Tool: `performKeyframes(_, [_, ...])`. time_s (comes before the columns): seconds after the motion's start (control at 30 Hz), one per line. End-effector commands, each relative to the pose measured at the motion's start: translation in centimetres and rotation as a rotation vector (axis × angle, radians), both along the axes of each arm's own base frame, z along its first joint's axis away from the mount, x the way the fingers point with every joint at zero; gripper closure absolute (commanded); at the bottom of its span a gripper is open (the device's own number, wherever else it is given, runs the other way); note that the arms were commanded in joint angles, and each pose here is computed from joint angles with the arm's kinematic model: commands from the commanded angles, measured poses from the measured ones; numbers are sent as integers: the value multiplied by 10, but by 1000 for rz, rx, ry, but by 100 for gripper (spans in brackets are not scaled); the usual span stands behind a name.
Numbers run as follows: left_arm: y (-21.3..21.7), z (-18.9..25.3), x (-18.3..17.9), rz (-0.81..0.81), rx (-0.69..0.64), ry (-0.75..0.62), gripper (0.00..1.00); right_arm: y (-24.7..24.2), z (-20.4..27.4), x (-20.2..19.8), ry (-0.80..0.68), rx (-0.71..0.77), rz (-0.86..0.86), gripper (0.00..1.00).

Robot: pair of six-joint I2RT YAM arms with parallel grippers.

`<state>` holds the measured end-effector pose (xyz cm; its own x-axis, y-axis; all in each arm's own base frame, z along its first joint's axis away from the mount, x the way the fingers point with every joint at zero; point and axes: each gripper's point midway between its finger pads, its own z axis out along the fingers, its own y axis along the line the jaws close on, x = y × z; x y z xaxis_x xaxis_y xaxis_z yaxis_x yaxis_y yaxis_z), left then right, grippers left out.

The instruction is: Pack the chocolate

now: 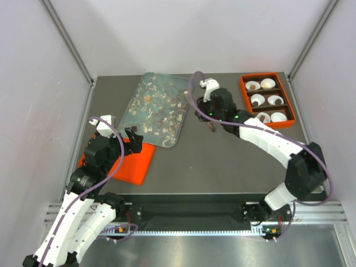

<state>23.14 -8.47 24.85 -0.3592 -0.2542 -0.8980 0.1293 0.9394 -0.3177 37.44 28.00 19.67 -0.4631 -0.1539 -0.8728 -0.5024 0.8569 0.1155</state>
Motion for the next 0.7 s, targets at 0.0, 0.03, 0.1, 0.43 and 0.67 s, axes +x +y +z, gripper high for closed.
performKeyframes(0.0, [-1,8,2,-10,-3,-44,1,-55,27,4,-23,17,-148,70])
performKeyframes(0.03, [-1,9,1,-10,-3,-45,1,-68,27,4,-19,10,-179,70])
performKeyframes(0.1, [-2,9,1,-12,-6,-46,1,-101,31,3,-14,5,-253,70])
performKeyframes(0.43, [-4,9,1,-26,-9,-45,1,-240,20,-15,105,15,-643,70])
performKeyframes(0.67, [-6,9,1,-35,-12,-47,1,-297,-1,-38,181,-31,-813,69])
